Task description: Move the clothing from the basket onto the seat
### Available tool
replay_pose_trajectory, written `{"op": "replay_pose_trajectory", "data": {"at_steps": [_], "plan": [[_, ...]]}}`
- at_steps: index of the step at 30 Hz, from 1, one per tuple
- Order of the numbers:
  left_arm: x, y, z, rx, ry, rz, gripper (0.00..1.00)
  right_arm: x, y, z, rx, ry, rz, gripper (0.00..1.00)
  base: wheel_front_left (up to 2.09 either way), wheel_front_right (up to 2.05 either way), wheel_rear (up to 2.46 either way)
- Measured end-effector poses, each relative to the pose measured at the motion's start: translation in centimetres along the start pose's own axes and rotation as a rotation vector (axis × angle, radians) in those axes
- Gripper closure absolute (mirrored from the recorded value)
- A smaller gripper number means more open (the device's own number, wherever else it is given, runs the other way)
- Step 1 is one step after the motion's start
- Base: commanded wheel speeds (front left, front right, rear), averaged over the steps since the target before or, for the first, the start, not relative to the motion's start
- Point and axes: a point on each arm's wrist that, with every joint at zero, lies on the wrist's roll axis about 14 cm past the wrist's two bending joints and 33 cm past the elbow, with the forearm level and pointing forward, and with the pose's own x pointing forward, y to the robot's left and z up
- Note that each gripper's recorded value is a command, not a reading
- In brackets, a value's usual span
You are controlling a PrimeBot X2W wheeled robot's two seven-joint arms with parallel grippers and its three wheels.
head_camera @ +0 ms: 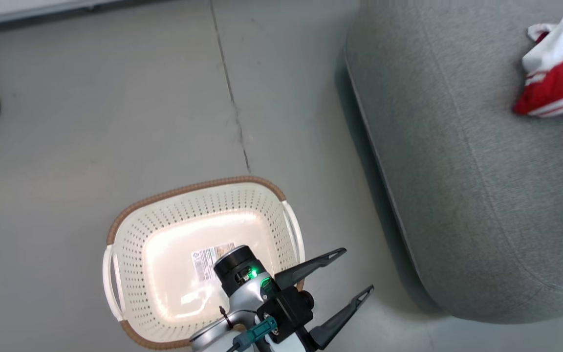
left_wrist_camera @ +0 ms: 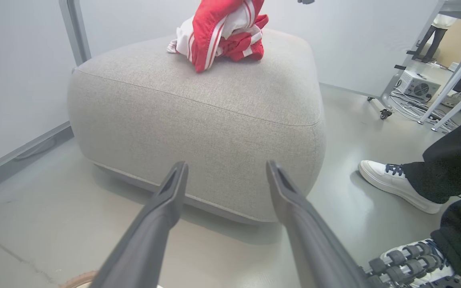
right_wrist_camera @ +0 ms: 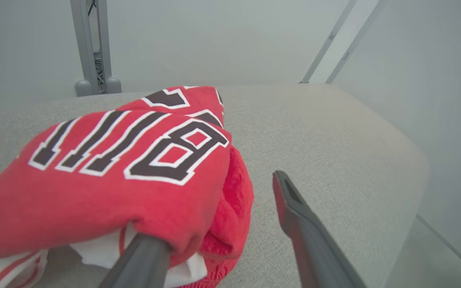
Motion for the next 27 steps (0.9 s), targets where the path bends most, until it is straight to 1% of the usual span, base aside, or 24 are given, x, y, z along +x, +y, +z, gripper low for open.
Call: {"op": "replay_pose_trajectory", "data": {"at_steps": [2, 6, 7, 11, 14, 20, 23, 25, 27], "plan": [[0.1, -0.6, 0.9, 0.011, -0.015, -0.001, 0.0, -0.8, -1.1, 0.5, -0.01, -0.005, -0.008, 0.0, 0.0, 0.0, 0.0], [0.0, -1.2, 2.2, 0.028, -0.041, 0.011, 0.0, -2.1, -2.7, 1.2, 0.007, -0.008, -0.024, 0.0, 0.0, 0.0, 0.0], [0.0, -1.2, 2.2, 0.028, -0.041, 0.011, 0.0, -2.1, -2.7, 1.2, 0.007, -0.008, -0.024, 0.0, 0.0, 0.0, 0.0], [0.0, -1.5, 3.0, 0.03, -0.059, 0.017, 0.0, -2.7, -5.3, 2.1, 0.014, -0.027, -0.068, 0.0, 0.0, 0.0, 0.0], [-0.2, -1.3, 2.9, 0.025, -0.058, 0.025, 0.0, -2.2, -4.3, 2.4, 0.007, -0.032, -0.051, 0.0, 0.0, 0.0, 0.0], [-0.6, -0.4, 2.3, 0.005, -0.051, 0.046, 0.0, -0.3, -2.4, 6.1, 0.0, -0.123, -0.028, 0.0, 0.0, 0.0, 0.0], [-0.8, 0.4, 2.0, 0.004, -0.047, 0.065, 0.0, 0.7, -1.3, 7.1, -0.007, -0.14, -0.013, 0.0, 0.0, 0.0, 0.0], [-1.0, 1.1, 1.8, -0.004, -0.044, 0.084, 0.0, 1.4, 0.1, 5.4, -0.039, -0.044, 0.013, 0.0, 0.0, 0.0, 0.0], [-1.1, 1.4, 1.7, -0.007, -0.045, 0.095, 0.0, 1.7, 1.0, 4.1, -0.056, 0.016, 0.03, 0.0, 0.0, 0.0, 0.0]]}}
